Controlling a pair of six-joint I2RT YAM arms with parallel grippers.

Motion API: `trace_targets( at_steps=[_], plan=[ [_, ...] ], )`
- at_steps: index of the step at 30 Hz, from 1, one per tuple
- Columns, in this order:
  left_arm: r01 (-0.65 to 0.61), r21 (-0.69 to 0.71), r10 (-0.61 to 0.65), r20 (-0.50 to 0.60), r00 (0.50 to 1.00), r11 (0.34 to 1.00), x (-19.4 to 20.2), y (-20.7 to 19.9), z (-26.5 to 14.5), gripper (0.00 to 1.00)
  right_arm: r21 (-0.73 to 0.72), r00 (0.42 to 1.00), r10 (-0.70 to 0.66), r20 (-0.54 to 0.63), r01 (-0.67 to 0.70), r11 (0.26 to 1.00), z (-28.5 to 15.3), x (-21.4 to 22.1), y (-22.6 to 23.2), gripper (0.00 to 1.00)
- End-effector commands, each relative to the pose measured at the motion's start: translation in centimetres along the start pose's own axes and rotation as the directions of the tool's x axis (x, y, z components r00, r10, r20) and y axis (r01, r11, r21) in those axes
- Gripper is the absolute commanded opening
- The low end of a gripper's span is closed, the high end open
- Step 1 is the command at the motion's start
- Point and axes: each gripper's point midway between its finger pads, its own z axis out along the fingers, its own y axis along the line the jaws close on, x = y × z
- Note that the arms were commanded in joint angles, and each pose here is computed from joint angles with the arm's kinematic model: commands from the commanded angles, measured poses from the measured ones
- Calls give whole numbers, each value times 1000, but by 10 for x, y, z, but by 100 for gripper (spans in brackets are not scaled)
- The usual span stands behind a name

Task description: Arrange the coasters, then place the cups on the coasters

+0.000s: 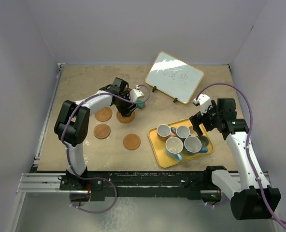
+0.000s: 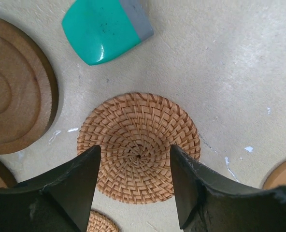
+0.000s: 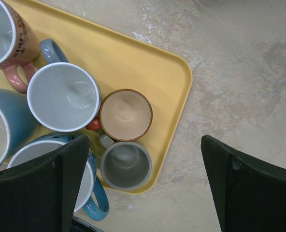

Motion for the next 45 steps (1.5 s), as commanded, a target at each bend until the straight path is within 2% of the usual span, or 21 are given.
trace_targets(
  at_steps=[1,5,12,17,30,45],
  plan=[
    [-44,5,43,174,984,999,-42,-5,-43,58,-13,1000,-11,-6,11,1000,1,2,3,100],
    [-164,70,144,237,961,984,-43,-37,-53,59,-13,1000,-11,-3,11,1000,1,1,3,100],
    [-415,113,381,236,894,903,-11,-107,-44,60,-12,1000,-9,-2,9,1000,0,1,3,100],
    [-479,139,444,221,868,867,5,-132,-34,61,-11,1000,-11,1,11,1000,0,0,3,100],
    [-481,36,481,21,877,876,32,-97,-18,60,-16,1000,-9,1,9,1000,0,0,4,100],
    [-425,-48,421,-62,905,904,41,-51,-17,59,-17,1000,-10,-7,10,1000,1,2,3,100]
  ],
)
